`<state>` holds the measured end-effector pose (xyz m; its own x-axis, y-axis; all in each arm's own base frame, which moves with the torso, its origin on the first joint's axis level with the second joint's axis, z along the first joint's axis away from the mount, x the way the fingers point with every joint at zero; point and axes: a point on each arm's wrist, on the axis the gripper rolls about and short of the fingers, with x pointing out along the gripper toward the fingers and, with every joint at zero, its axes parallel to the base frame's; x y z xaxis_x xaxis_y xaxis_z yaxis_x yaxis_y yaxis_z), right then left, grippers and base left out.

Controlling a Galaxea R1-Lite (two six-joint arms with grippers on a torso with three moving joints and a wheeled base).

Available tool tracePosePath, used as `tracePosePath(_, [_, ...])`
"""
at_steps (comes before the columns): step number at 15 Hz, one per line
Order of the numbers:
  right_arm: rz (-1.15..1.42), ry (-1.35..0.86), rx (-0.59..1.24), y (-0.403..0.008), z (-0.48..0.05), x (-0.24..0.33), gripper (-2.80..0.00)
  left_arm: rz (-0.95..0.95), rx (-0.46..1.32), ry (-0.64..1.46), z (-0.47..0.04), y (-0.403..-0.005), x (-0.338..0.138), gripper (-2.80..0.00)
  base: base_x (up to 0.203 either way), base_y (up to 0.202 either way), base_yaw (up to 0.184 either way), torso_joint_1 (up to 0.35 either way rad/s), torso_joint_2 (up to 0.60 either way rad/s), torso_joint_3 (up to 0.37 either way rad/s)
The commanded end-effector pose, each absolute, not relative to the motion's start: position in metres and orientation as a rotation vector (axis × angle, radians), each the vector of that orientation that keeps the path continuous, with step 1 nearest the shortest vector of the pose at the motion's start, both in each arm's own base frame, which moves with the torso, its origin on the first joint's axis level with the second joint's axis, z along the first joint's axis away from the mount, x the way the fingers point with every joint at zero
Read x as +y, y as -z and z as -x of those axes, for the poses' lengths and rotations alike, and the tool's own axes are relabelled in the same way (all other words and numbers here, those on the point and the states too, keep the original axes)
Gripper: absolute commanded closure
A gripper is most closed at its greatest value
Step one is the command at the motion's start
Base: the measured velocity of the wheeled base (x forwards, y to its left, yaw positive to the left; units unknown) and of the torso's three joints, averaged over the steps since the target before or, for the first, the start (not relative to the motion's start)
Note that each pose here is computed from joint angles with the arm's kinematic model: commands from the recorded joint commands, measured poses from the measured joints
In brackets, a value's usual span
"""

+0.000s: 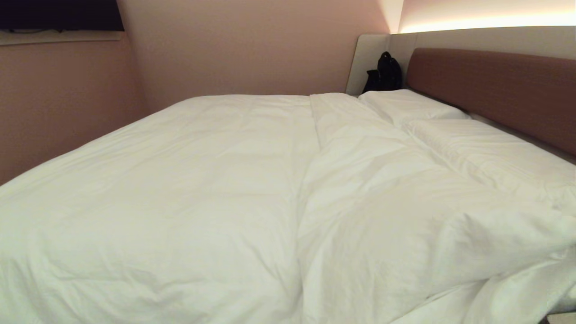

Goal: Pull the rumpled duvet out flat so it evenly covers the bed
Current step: Flatten the corners of the folded blanket

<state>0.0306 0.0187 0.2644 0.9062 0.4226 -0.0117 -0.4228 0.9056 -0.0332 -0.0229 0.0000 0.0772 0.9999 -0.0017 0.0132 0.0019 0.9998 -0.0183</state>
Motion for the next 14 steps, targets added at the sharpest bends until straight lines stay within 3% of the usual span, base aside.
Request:
tracePosePath(1, [0.032,-0.454,-0.003,-0.267,-0.024,0.013,-2.8,0.018,-0.014,0.002,0.023,-0.077,0.0,0.0,0.0,0.0,0.0,0.0,0.0,0.0])
tracePosePath(9, [0.03,-0.465,-0.008,-0.269,-0.021,0.011,-2.8,0.018,-0.014,0.002,0.023,-0.077,0.0,0.0,0.0,0.0,0.0,0.0,0.0,0.0])
tracePosePath(10, [0.031,-0.465,-0.005,-0.27,-0.022,0.012,-1.03,0.018,-0.014,0.002,0.023,-0.077,0.0,0.0,0.0,0.0,0.0,0.0,0.0,0.0])
tracePosePath(11, [0.032,-0.463,-0.003,-0.271,-0.024,0.013,0.0,0.018,-0.014,0.002,0.023,-0.077,0.0,0.0,0.0,0.0,0.0,0.0,0.0,0.0])
tracePosePath(14, [0.051,-0.42,0.047,-0.278,-0.04,0.026,0.0,0.018,-0.014,0.002,0.023,-0.077,0.0,0.0,0.0,0.0,0.0,0.0,0.0,0.0])
